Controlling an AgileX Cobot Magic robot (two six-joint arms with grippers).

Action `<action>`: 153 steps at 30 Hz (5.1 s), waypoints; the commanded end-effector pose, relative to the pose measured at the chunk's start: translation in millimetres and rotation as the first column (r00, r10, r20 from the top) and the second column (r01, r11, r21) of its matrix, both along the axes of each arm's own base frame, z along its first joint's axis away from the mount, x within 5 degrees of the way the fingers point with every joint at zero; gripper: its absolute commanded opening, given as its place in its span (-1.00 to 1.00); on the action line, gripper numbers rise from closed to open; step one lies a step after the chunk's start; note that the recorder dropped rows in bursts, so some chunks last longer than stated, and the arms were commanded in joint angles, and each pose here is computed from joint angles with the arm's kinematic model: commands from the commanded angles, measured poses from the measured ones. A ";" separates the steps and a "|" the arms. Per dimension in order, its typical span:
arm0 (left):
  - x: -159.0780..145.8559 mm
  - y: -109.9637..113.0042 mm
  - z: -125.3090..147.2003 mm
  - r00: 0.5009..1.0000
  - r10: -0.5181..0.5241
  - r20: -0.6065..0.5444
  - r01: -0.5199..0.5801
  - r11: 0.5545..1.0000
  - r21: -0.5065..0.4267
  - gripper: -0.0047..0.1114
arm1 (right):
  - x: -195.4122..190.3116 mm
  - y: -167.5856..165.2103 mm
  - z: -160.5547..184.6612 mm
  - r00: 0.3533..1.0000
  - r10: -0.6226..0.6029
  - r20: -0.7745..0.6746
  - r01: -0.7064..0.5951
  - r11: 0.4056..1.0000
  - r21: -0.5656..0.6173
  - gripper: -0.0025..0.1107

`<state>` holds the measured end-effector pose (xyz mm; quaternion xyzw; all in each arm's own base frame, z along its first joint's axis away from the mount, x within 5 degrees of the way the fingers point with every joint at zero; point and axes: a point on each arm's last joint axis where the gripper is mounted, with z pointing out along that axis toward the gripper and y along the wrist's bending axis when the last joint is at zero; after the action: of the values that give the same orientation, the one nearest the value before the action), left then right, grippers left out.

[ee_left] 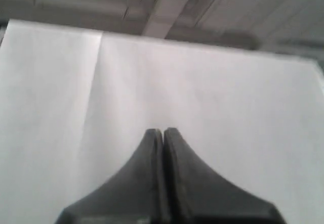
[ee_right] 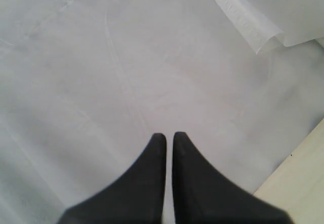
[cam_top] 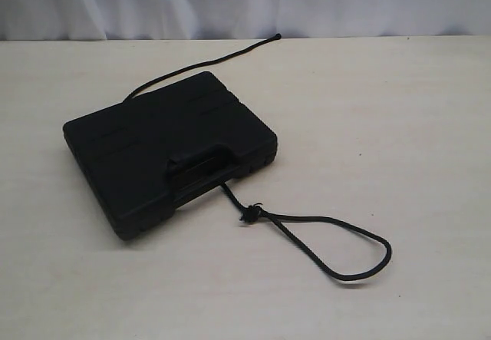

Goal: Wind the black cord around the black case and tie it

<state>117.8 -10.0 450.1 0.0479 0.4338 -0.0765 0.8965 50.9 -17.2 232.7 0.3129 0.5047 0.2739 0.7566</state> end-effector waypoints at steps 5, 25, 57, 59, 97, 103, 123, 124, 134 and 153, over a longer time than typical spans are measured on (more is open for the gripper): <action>148.8 -0.1 -71.6 0.273 0.420 -0.865 0.126 0.876 0.465 -0.92 | -0.3 0.1 -0.5 1.000 0.002 0.001 -0.002 1.000 0.002 -0.88; 195.8 -188.4 -277.8 0.002 0.391 -0.920 0.938 0.319 0.138 -0.06 | 1.1 2.7 -3.5 0.999 0.030 -0.035 -0.030 1.000 -0.002 -0.88; 219.4 -181.2 -323.9 -0.002 0.514 -0.858 0.851 0.451 0.268 -0.65 | 2.0 4.8 -5.9 0.997 0.052 -0.064 -0.053 0.999 -0.009 -0.88; 217.6 -180.2 -322.5 -0.017 0.522 -0.853 0.857 0.448 0.257 -0.92 | 2.0 4.8 -5.9 0.997 0.052 -0.064 -0.053 0.999 -0.009 -0.88; 198.9 -168.8 -196.8 0.262 0.388 -0.884 0.761 0.480 0.436 -0.92 | 120.8 69.6 99.2 0.734 0.456 -0.503 -0.668 0.350 -0.657 0.17; 200.3 -169.0 -195.9 0.280 0.386 -0.879 0.754 0.478 0.450 -0.92 | 166.6 72.4 78.3 0.705 0.422 -0.571 -0.661 0.097 -0.744 0.35; 201.6 -168.6 -180.1 0.257 0.415 -0.873 0.769 0.459 0.445 -0.92 | 218.6 164.6 15.3 0.815 0.120 -0.566 -0.320 -0.722 -0.614 0.35; 201.6 -168.6 -180.1 0.257 0.415 -0.873 0.769 0.459 0.445 -0.92 | 218.8 169.8 11.8 0.825 0.118 -0.553 -0.292 -0.747 -0.597 0.35; 201.6 -166.2 -180.7 0.270 0.444 -0.854 0.775 0.425 0.467 -0.92 | 238.6 185.6 -26.2 0.891 0.047 -0.452 -0.187 -0.869 -0.459 0.34; 203.3 -167.2 -179.6 0.289 0.434 -0.854 0.766 0.430 0.478 -0.92 | 243.7 199.4 -22.7 0.942 0.077 -0.325 -0.112 -0.843 -0.525 0.34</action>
<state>317.6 -175.0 257.3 0.5087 0.8317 0.0267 0.2208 299.5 171.2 207.8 -0.7104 0.4658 -0.2941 0.4380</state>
